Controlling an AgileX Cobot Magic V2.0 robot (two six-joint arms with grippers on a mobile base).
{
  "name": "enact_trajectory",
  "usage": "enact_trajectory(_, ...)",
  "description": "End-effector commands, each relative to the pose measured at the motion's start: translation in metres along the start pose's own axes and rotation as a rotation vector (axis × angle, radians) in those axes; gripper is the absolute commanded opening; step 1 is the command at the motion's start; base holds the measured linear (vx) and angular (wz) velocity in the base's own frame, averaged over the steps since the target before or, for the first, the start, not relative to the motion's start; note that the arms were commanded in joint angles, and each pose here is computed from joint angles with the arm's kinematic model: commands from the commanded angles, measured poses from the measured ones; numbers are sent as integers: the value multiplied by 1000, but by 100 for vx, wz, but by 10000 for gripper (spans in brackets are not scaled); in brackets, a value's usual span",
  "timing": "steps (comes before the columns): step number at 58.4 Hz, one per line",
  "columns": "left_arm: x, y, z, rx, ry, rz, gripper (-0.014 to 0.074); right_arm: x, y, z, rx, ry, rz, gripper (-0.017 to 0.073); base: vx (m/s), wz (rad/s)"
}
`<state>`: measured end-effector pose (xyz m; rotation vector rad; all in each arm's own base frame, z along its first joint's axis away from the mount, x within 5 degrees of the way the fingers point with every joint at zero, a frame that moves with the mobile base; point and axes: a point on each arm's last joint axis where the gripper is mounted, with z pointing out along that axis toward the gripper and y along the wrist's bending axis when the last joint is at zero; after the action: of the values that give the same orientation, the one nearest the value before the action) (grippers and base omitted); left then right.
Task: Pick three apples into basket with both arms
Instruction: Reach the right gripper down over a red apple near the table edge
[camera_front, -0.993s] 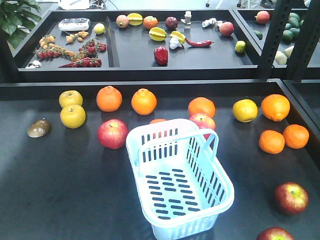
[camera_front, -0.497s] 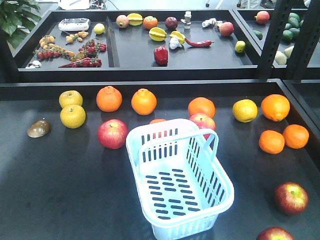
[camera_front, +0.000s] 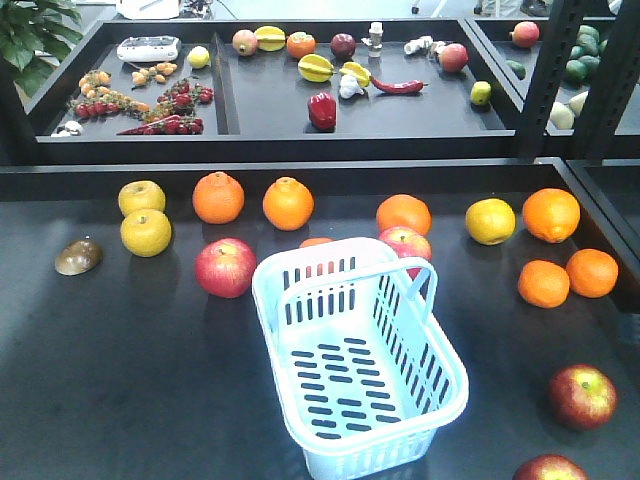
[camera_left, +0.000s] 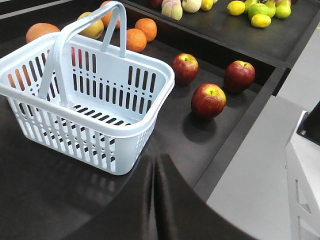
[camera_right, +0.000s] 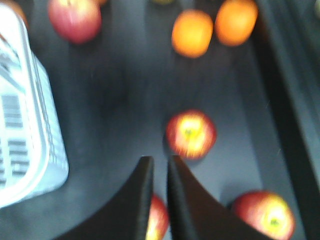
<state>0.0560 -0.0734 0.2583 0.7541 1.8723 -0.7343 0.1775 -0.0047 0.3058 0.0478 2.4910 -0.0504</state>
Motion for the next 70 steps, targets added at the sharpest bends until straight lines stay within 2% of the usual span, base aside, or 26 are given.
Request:
enact_trajectory(1, -12, 1, -2, -20, -73, -26, -6, -25, 4, 6, -34, 35, -31, 253, 0, 0)
enact_trajectory(7, -13, 1, -2, -23, -77, -26, -8, -36, 5, 28, -40, 160, -77, 472, 0, 0)
enact_trajectory(10, -13, 1, -2, -23, -77, -26, -7, -36, 6, 37, -42, 215, -79, 560, 0, 0)
enact_trajectory(15, -13, 1, -2, -23, -77, -26, -7, -34, 7, 52, -42, 279, -64, 664, 0, 0)
enact_trajectory(19, -13, 2, -2, -24, -79, -26, -7, -31, 7, 60, -41, 333, -54, 703, 0, 0)
enact_trajectory(29, -13, 2, -2, -25, -80, -26, -8, -20, 10, 85, -56, 529, -43, 692, 0, 0)
enact_trajectory(48, -13, 2, -2, -25, -80, -26, -6, 2, 14, 138, -73, 735, -29, 654, 0, 0)
enact_trajectory(61, -13, 2, -2, -25, -80, -26, -6, 29, 16, 160, -84, 737, -16, 650, 0, 0)
enact_trajectory(70, -13, 2, -2, -25, -80, -26, -6, 34, 16, 167, -83, 741, -9, 647, 0, 0)
